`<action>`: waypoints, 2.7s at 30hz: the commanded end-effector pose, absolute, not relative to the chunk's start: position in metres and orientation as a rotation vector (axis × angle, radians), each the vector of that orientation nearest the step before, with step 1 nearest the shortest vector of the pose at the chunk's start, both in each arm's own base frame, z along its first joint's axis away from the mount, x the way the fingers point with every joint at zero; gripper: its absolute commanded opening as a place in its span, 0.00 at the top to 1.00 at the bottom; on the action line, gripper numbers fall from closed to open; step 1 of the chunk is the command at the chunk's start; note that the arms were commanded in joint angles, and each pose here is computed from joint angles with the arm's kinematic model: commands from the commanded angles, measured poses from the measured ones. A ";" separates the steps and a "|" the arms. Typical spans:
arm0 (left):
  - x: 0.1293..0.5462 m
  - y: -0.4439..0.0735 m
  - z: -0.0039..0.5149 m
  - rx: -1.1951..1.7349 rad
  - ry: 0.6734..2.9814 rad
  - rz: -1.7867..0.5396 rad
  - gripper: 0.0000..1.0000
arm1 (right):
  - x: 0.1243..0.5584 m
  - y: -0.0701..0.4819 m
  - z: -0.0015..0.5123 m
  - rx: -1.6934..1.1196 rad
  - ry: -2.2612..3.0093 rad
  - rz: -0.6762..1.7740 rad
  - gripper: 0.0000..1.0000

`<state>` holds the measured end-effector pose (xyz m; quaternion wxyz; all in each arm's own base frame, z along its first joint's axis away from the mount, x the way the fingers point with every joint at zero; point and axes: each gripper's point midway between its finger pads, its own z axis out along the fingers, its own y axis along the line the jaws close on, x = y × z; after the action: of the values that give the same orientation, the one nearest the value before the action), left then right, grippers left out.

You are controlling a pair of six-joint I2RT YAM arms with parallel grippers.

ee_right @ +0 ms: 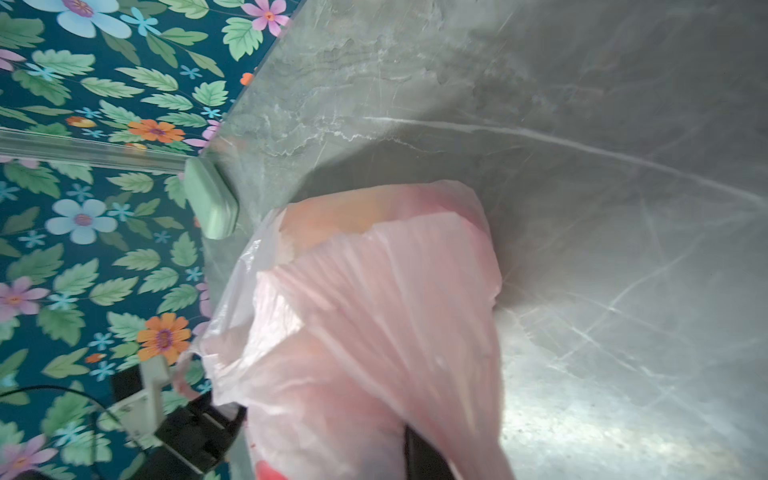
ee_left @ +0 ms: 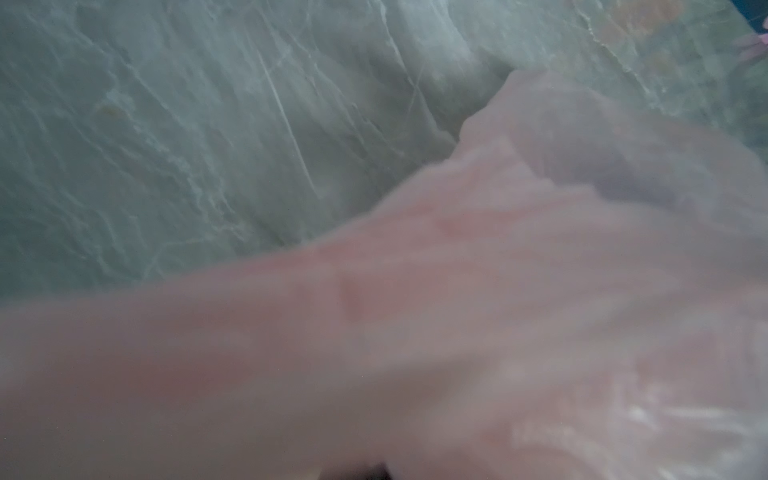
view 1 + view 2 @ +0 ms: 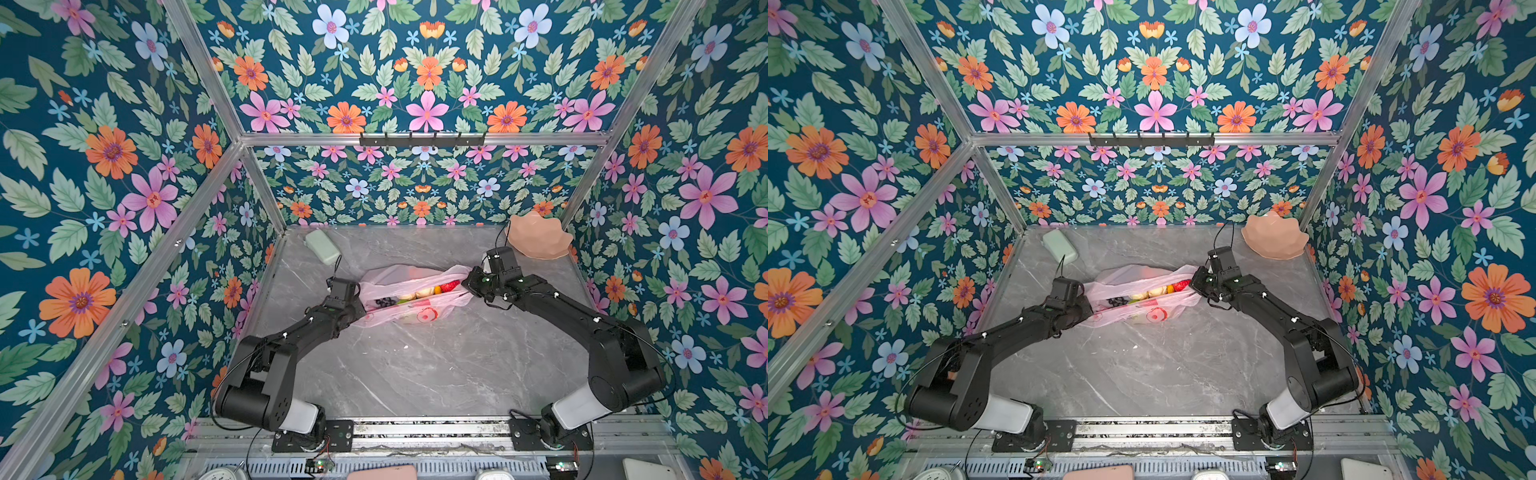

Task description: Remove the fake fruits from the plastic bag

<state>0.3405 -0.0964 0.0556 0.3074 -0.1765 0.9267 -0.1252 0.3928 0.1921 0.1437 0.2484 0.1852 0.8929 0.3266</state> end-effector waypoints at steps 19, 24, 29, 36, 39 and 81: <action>0.315 -0.100 0.141 -0.028 2.433 0.037 0.22 | 0.407 0.206 0.163 0.443 2.402 0.978 1.00; 0.338 -0.116 0.140 0.085 2.452 0.148 0.15 | 0.406 0.206 0.166 0.424 2.402 0.981 1.00; 0.374 -0.125 0.110 0.136 2.498 0.233 0.17 | 0.404 0.203 0.166 0.402 2.417 0.948 1.00; 0.451 -0.101 0.100 -0.254 2.477 -0.194 0.77 | 0.408 0.185 0.141 0.357 2.493 0.829 1.00; 0.459 -0.110 0.100 -0.312 2.447 -0.489 0.93 | 0.412 0.179 0.117 0.388 2.525 0.849 1.00; 0.393 -0.137 0.111 -0.519 2.214 -1.044 1.00 | 0.380 0.168 0.077 0.538 2.503 0.893 1.00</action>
<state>0.3787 -0.1361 0.0918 0.2855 -0.2009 0.8709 -0.3460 0.3647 0.1665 0.0687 0.1775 0.1964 0.9250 0.2724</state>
